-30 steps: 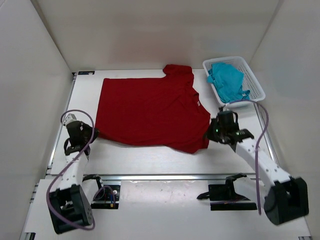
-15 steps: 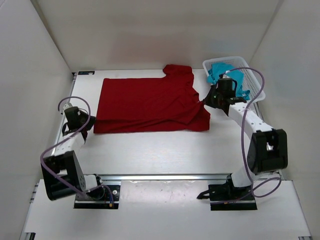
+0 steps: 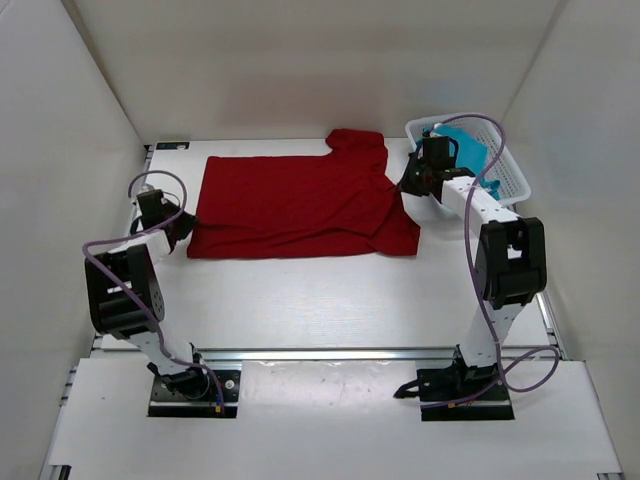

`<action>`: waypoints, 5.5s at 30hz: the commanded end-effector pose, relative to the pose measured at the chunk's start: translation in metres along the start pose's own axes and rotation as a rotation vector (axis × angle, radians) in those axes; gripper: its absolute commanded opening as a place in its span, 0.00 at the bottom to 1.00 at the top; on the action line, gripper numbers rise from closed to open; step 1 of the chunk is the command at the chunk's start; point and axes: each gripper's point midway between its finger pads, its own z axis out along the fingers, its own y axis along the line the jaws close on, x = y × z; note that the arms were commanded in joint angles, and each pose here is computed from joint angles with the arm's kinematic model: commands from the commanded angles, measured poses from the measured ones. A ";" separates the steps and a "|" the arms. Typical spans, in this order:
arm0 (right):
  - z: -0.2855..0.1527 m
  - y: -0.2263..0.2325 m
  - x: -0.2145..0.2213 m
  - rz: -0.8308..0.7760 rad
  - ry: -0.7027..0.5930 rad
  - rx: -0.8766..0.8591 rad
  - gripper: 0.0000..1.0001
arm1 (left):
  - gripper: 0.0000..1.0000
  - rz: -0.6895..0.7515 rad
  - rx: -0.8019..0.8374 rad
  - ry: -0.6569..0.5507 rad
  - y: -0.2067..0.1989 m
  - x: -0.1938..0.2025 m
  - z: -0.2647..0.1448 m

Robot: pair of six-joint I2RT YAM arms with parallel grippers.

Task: Fold and stack the t-shirts
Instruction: Fold the flattened tshirt in 1/3 of the way

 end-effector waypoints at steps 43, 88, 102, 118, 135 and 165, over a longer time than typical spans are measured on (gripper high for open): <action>-0.048 -0.076 0.124 0.271 -0.059 -0.048 0.26 | 0.36 -0.157 -0.018 0.014 0.054 0.066 -0.032; -0.023 -0.068 0.146 0.219 0.055 -0.064 0.13 | 0.00 -0.127 -0.020 0.009 0.054 0.047 -0.039; -0.066 -0.086 0.160 0.287 -0.016 0.038 0.00 | 0.00 -0.120 -0.070 0.020 0.072 0.032 -0.054; -0.143 -0.123 0.228 0.448 -0.001 0.109 0.01 | 0.05 -0.006 -0.143 0.052 0.114 0.101 -0.128; -0.173 -0.053 0.150 0.182 -0.058 -0.058 0.22 | 0.94 0.120 0.117 -0.071 0.019 0.054 -0.147; -0.072 0.013 0.217 0.139 0.175 -0.228 0.32 | 0.46 0.205 0.408 0.155 -0.017 0.197 -0.146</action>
